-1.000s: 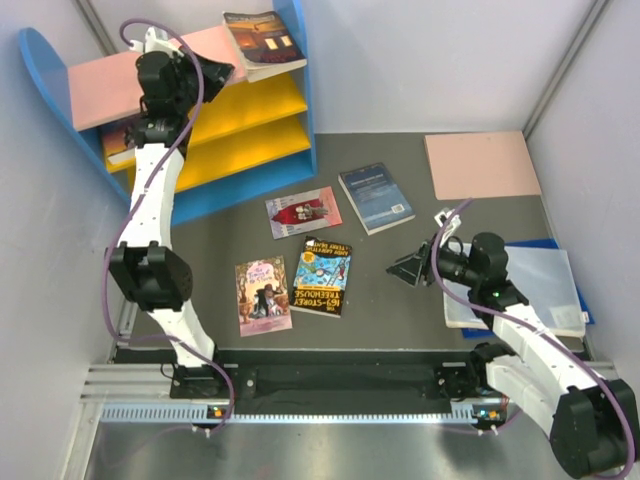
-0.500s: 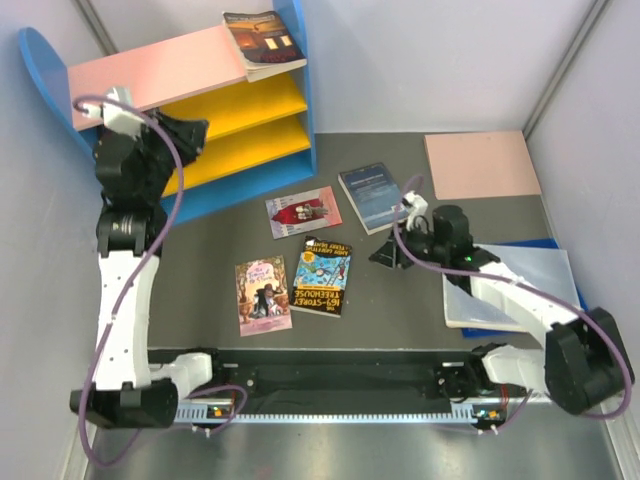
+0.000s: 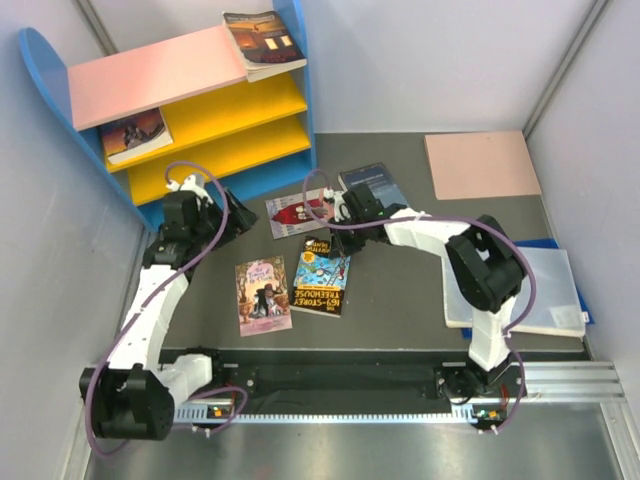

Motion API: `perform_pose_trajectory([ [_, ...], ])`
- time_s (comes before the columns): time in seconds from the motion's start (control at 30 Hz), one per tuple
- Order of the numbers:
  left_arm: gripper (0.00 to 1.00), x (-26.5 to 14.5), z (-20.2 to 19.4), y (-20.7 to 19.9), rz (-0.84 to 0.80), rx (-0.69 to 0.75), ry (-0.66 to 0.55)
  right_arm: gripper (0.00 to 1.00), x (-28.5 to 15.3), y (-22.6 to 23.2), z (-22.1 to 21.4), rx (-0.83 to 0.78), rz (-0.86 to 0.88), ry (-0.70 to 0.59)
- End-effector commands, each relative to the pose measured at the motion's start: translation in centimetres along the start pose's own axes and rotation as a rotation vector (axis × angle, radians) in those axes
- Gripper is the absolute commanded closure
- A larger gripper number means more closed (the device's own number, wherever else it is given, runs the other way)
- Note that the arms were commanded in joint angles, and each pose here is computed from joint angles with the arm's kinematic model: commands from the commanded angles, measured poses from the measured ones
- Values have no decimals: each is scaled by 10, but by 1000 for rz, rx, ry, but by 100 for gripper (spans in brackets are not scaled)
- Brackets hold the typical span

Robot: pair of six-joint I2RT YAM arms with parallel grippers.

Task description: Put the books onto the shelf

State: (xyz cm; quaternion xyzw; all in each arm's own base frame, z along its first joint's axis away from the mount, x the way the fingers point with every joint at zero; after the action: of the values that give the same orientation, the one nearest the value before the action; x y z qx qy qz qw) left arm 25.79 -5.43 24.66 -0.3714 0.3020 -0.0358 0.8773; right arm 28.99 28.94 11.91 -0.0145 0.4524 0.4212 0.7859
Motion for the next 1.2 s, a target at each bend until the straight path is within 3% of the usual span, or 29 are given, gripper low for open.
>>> perform_pose_trajectory([
  [0.0, 11, 12, -16, -4, -59, 76, 57, 100, -1, -2, 1, 4, -73, 68],
  [0.3, 13, 57, -104, -13, -91, 211, 327, 100, -3, -12, -12, 21, -172, 114],
  [0.53, 15, 87, -144, -10, -38, 267, 478, 100, -3, -14, -13, 22, -188, 122],
  [0.87, 21, 99, -156, -16, -82, 272, 495, 100, -4, -13, -16, 15, -173, 128],
  [1.17, 21, 62, -146, -76, -348, 269, 424, 100, -1, -14, -27, 17, -155, 151],
])
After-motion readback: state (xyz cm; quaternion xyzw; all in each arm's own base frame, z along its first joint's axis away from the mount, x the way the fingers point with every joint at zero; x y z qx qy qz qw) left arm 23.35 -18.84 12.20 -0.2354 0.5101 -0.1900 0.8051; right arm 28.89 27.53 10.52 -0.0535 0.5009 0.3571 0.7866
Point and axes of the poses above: each gripper's point midway between its finger pads, its own x axis out along the fingers, its own y axis along the line the jaws close on, z = x × y, the point moved 8 cm from there along -x, back along the fingers, and after that the axes turned 7 degrees about -x, right-handed, at the moved point
